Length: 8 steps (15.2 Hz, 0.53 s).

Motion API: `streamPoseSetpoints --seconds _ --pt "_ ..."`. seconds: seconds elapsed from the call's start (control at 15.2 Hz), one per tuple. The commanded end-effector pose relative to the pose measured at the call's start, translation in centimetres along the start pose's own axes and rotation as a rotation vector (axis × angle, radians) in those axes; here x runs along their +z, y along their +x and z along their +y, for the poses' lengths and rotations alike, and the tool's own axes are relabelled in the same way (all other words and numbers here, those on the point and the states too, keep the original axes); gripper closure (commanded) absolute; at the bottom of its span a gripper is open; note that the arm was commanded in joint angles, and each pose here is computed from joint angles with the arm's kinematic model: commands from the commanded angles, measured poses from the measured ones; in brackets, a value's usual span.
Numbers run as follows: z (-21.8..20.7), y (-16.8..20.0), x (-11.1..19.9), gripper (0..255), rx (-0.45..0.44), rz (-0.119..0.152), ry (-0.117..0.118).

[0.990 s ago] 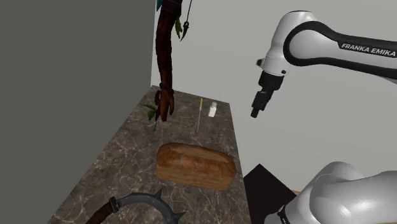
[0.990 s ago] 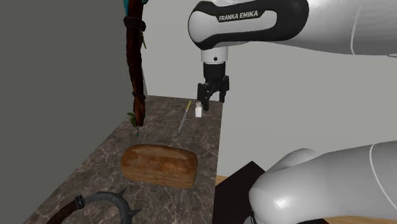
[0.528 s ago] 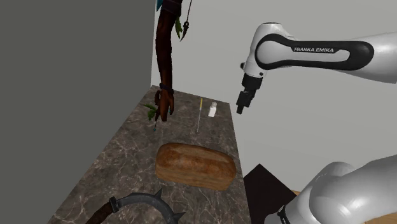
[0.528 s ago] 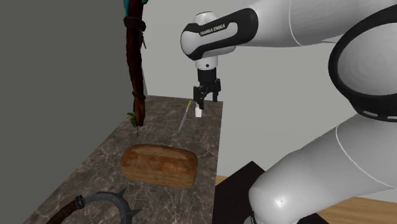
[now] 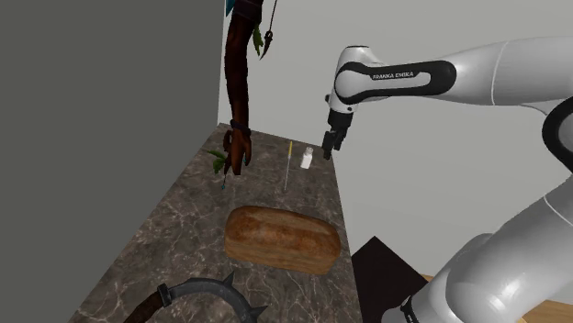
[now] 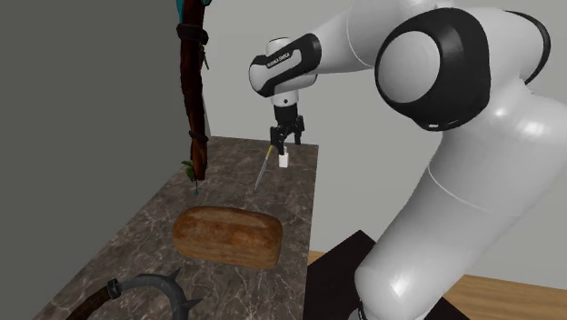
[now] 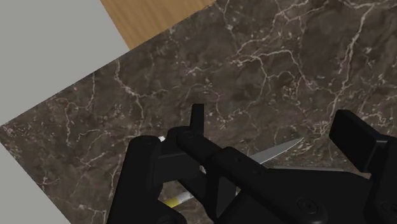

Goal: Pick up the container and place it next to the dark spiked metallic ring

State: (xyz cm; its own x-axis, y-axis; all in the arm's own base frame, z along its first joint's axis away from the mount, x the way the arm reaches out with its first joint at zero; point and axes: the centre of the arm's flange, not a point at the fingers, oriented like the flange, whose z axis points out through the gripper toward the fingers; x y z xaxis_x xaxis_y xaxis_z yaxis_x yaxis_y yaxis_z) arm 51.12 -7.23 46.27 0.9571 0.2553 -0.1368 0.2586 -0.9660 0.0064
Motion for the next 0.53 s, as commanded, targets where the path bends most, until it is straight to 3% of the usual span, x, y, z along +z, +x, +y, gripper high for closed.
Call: streamPoseSetpoints --seconds 0.0,0.46 --pt "1.3 2.1 1.0 0 -0.011 -0.006 -0.007" --pt "5.6 9.7 4.4 0 -0.049 -0.024 -0.031"
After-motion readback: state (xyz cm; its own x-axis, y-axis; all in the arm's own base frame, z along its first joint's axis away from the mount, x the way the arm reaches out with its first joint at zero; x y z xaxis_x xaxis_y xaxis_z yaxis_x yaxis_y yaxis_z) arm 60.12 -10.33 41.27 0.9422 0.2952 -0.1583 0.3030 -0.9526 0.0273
